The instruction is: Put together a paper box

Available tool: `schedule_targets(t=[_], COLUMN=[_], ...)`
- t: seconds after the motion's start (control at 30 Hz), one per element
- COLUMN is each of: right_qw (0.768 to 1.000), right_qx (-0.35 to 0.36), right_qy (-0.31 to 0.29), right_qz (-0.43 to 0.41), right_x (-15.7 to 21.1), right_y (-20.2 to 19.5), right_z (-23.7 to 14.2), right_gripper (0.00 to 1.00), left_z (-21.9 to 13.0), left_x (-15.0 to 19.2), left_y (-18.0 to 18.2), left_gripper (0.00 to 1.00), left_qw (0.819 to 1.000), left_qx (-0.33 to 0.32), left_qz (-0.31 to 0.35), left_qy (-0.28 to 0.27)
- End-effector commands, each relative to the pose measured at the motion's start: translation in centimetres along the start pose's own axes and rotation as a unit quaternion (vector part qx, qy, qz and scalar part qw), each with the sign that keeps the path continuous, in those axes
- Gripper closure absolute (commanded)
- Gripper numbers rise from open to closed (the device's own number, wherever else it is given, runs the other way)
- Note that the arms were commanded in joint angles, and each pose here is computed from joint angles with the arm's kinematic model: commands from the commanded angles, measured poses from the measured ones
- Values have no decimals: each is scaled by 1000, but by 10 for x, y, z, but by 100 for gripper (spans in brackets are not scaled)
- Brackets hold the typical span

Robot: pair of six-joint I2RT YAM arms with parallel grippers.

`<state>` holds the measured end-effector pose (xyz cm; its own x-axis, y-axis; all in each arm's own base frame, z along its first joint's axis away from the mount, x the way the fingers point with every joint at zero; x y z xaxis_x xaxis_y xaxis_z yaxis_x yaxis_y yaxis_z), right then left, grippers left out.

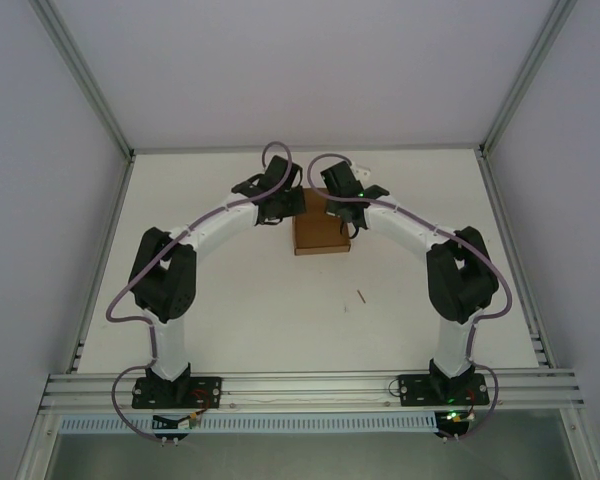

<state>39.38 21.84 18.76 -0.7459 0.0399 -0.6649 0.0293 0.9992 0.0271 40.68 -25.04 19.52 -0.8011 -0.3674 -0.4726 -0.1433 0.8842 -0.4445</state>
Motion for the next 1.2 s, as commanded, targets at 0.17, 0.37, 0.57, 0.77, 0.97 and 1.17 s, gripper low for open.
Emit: schedule_targets(t=[0.17, 0.37, 0.57, 0.77, 0.97, 1.17], right_qw=[999, 1000, 998, 995, 995, 992], right_qx=[-21, -8, -36, -23, -23, -7], right_qy=[29, 15, -12, -45, -50, -70], right_qz=[20, 3, -58, -85, -88, -103], right_x=[12, 19, 48, 68, 80, 92], right_y=[15, 4, 1, -3, -6, -5], right_z=[10, 3, 1, -11, -11, -16], right_gripper=[100, 100, 100, 100, 100, 100], left_z=[11, 4, -6, -7, -32, -62], left_x=[10, 21, 54, 70, 64, 55], left_y=[-27, -9, 14, 17, 7, 15], left_gripper=[100, 100, 100, 98, 82, 54], left_qw=[993, 997, 993, 993, 992, 996], left_qx=[69, 58, 75, 65, 70, 7], left_qz=[-75, -13, 58, 77, 94, 90], left_qy=[60, 44, 62, 68, 49, 21])
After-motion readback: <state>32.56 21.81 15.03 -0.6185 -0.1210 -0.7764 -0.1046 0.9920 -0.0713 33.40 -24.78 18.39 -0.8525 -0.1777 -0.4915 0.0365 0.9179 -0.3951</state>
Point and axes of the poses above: each hand's point on the last joint's axis, 136 mm out from that joint toward the fingers, its own z axis out along the fingers, its own y axis along the line the jaws close on, x = y × z, the point moved 7 cm from there along -z, back along the fingers, and after that the axes turned 11 degrees about -z, right-handed, at the moved point
